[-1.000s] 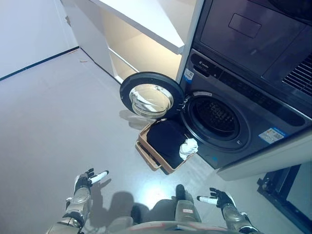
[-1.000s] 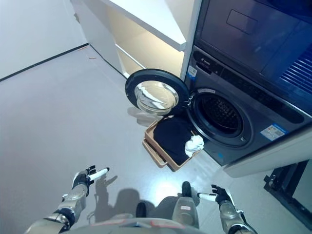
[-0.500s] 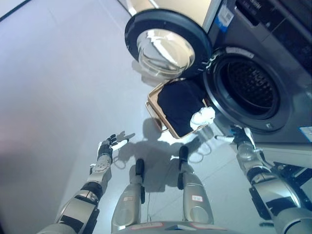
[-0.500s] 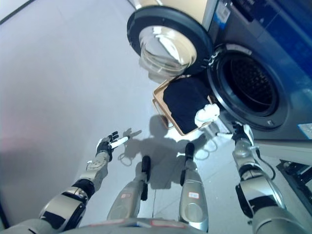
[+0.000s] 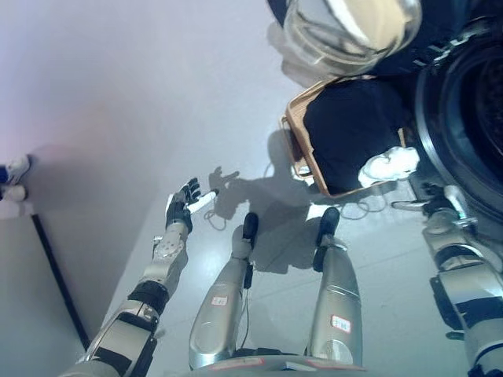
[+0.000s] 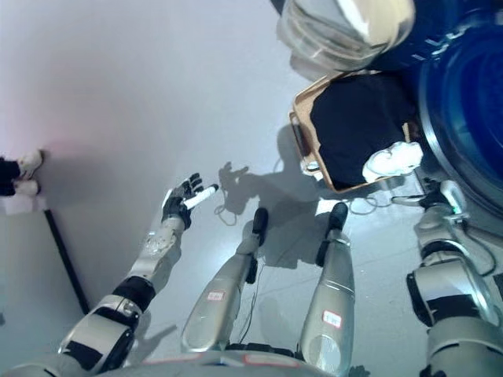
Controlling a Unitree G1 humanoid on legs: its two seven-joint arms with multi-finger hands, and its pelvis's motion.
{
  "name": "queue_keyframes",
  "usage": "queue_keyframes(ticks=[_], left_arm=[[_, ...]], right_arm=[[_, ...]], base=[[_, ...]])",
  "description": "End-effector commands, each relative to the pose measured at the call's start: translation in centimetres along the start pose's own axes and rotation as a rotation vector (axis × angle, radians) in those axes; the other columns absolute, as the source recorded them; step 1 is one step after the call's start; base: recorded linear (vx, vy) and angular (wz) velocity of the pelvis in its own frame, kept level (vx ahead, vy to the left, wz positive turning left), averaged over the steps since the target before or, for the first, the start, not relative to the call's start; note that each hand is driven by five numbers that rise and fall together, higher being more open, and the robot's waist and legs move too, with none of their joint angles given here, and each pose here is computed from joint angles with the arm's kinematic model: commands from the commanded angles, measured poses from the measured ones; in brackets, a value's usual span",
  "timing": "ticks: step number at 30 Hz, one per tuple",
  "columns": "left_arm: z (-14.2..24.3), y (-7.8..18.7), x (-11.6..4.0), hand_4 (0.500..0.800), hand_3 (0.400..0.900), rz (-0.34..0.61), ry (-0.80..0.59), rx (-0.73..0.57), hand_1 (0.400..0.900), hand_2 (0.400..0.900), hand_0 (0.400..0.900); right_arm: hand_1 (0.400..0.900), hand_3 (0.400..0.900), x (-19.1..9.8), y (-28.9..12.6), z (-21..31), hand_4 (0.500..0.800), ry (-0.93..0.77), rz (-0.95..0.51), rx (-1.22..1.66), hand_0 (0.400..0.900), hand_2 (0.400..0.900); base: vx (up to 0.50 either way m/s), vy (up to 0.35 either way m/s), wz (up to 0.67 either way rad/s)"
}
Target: Put the clothes in the basket into the washing machine.
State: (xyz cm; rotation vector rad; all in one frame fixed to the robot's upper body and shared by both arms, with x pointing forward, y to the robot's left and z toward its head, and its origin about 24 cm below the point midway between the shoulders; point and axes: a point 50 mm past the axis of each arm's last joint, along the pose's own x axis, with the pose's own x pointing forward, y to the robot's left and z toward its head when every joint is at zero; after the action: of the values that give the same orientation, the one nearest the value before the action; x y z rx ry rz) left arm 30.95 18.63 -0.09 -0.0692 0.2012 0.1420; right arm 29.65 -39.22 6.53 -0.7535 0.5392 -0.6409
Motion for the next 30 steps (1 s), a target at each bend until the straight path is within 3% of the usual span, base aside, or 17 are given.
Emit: queue_keyframes(ticks=[1,10,21,30], left_arm=[[0.0,2.8,-0.8,0.8,0.9,0.096,-0.039,-0.018,0.9,0.9,0.9],[1.2,2.6,-1.2,0.8,0.9,0.094,-0.093,-0.054,0.9,0.9,0.9],[0.0,2.6,-1.7,0.8,0.9,0.099,-0.056,-0.081,0.9,0.9,0.9],[0.2,2.5,-1.4,0.8,0.9,0.093,-0.069,-0.052,0.9,0.9,0.9]], right_arm=[[0.9,0.9,0.5,-5.5,-1.9,0.8,0.05,-0.162,-0.047,0.9,0.9],[0.9,0.9,0.8,-8.7,-0.1,0.8,0.006,-0.234,-0.019,0.9,0.9],[0.9,0.9,0.7,-4.5,1.7,0.8,-0.077,-0.09,0.053,0.9,0.9],[0.9,0.9,0.8,-5.0,4.8,0.8,-0.186,-0.133,-0.041,0.9,0.9]], base=[[-0.017,-0.034,0.0],[0.018,-0.032,-0.06],[0.02,-0.007,-0.02],[0.02,-0.018,0.08]])
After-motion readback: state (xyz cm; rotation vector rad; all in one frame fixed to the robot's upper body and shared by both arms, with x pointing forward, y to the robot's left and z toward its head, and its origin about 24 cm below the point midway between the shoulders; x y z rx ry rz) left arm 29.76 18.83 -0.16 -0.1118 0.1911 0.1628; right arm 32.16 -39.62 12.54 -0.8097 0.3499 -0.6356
